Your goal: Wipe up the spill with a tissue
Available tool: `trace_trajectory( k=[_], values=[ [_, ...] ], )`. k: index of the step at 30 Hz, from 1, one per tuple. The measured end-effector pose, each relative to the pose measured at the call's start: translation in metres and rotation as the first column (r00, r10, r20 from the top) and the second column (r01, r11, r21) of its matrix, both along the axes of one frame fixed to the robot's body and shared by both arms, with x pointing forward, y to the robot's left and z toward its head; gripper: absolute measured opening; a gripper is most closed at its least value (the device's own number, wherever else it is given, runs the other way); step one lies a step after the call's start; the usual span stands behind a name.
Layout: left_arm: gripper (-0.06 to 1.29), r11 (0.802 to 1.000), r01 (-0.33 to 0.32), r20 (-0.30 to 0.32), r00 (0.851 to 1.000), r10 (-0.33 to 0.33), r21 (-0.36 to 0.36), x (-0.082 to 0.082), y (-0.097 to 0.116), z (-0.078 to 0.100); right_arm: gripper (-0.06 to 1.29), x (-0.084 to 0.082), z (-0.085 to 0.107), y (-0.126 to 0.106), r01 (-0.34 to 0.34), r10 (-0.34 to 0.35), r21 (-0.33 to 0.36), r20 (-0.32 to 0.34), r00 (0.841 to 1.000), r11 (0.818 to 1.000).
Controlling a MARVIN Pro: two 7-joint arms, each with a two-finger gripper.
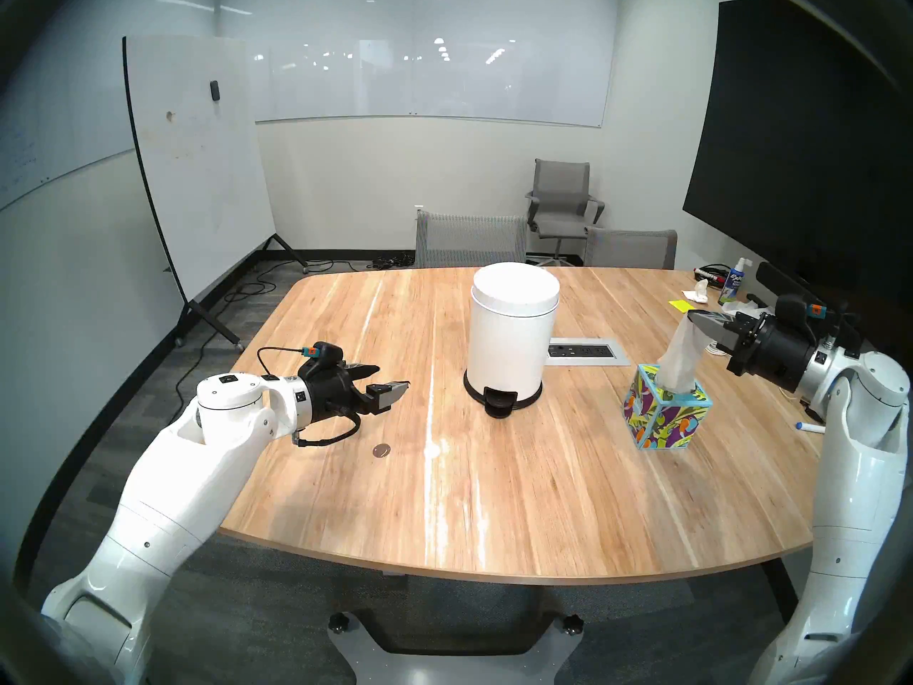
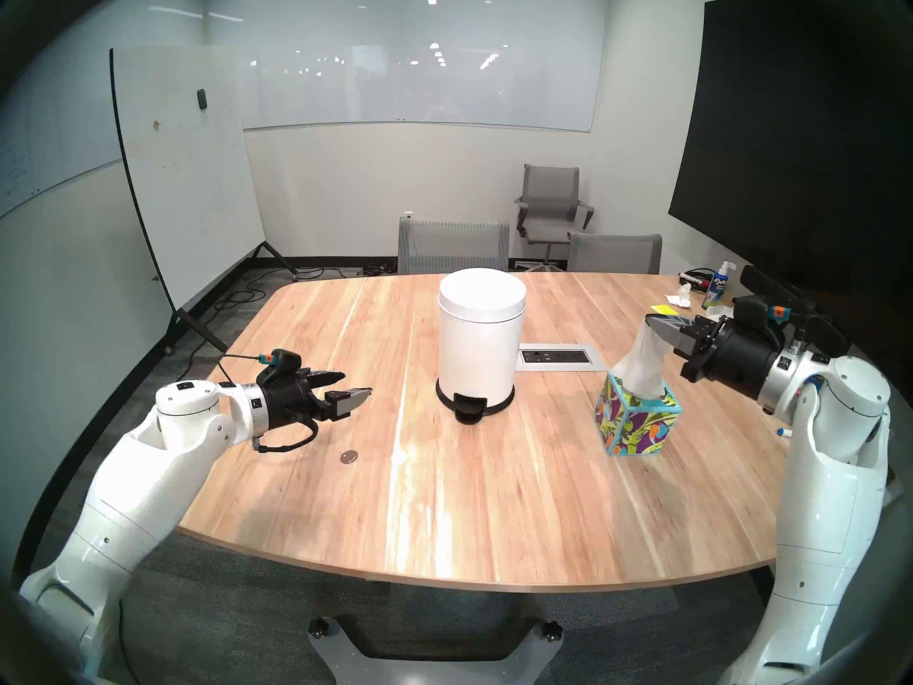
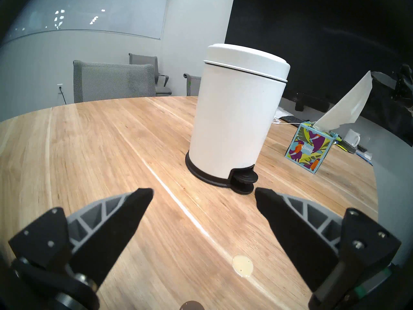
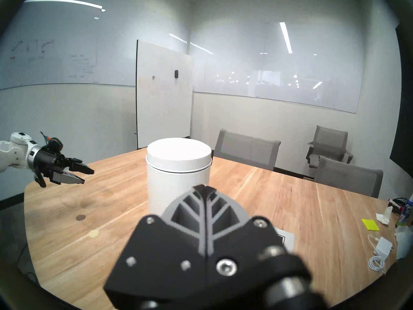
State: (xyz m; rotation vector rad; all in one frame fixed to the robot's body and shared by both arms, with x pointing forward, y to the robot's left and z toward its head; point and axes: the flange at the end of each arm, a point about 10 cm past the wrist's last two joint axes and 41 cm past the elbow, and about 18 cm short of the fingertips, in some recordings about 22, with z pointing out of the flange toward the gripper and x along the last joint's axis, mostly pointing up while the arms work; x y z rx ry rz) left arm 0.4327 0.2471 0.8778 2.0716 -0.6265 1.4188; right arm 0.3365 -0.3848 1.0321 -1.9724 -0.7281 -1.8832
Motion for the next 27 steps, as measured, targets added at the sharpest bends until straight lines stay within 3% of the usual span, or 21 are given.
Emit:
trace_trajectory(
  k=[11, 20, 27],
  values=[
    [1.23, 1.000, 0.000, 0.000, 1.000, 0.000, 0.000, 0.000, 0.000, 0.000, -0.03, -0.021, 0.009, 0.041, -0.082, 0.082, 0.005, -0.026, 0.996, 0.997],
    [1.23, 1.000, 0.000, 0.000, 1.000, 0.000, 0.000, 0.000, 0.000, 0.000, -0.03, -0.034, 0.014, 0.076, -0.047, 0.047, -0.006, -0.057, 0.997, 0.999],
    [1.23, 1.000, 0.000, 0.000, 1.000, 0.000, 0.000, 0.000, 0.000, 0.000, -0.03, -0.039, 0.010, 0.102, -0.061, 0.061, -0.002, -0.081, 0.995, 0.998]
  ],
)
